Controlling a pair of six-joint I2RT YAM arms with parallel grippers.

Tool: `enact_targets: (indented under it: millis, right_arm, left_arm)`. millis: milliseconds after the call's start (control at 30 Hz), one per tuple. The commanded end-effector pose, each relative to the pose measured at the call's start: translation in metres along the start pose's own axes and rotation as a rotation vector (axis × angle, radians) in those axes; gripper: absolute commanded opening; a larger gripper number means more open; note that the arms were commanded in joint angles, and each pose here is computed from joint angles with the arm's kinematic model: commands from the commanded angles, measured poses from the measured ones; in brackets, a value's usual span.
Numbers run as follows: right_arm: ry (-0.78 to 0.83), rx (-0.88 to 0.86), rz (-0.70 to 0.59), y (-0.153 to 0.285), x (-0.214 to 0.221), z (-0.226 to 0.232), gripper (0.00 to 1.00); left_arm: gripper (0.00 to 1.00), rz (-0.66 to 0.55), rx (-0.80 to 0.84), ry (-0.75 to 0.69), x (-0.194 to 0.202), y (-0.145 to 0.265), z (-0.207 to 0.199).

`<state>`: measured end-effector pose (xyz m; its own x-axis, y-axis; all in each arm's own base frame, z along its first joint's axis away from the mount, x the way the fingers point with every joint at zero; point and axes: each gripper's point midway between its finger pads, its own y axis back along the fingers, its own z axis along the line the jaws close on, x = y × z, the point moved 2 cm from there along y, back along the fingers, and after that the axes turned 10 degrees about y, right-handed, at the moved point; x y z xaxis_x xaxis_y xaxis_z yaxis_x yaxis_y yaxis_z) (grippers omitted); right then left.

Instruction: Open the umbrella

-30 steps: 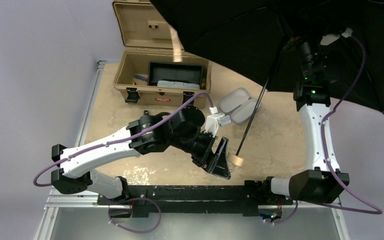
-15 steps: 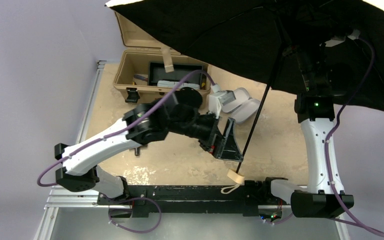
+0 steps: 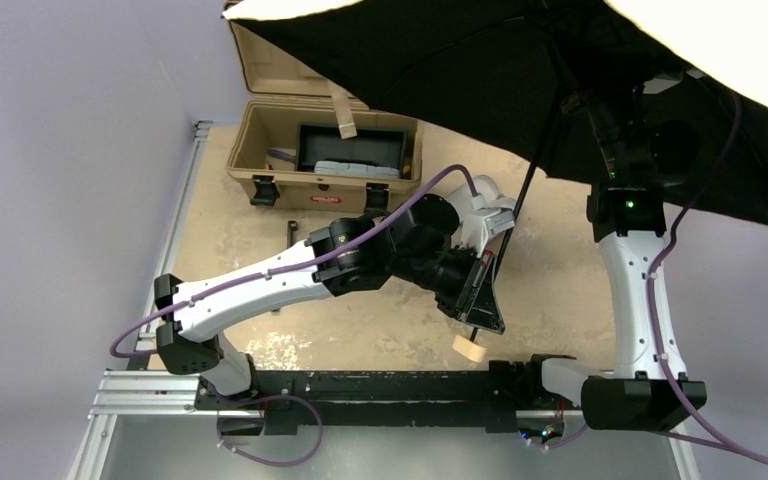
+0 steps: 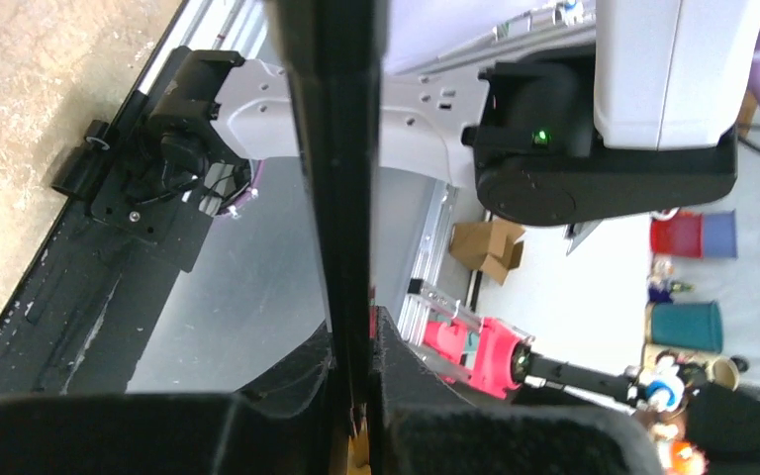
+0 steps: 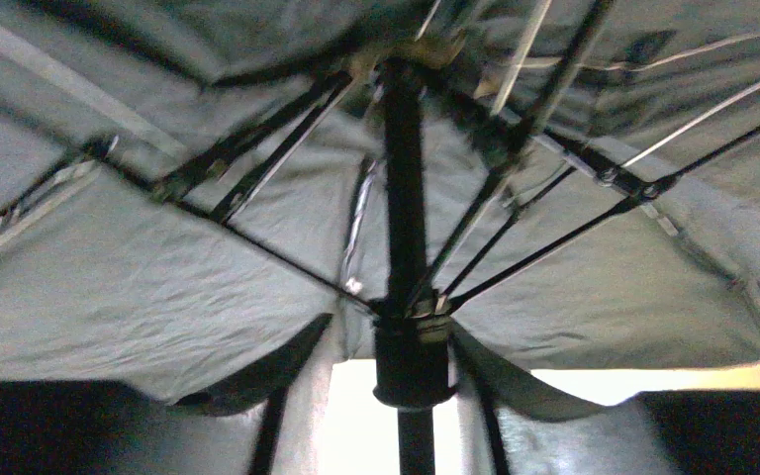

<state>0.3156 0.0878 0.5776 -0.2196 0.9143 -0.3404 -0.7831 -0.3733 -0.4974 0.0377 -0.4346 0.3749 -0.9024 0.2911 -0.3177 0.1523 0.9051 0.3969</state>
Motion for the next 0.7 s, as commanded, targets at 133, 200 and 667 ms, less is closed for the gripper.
enact_targets:
  millis: [133,200,667]
  right_arm:
    - [0.012,0.095,0.362,0.032,0.061,-0.06,0.49]
    - [0.011,0.129,0.387,0.04,0.065,-0.073,0.5]
    - [0.041,0.134,0.307,0.034,0.038,-0.082,0.33]
  left_arm:
    - [0.0,-0.239,-0.009,0.098,-0.046,0.035,0.001]
    - [0.0,-0.261,-0.027,0.113,-0.05,0.037,0.009]
    - [0.0,-0.358,-0.045,0.105,-0.05,0.049,0.015]
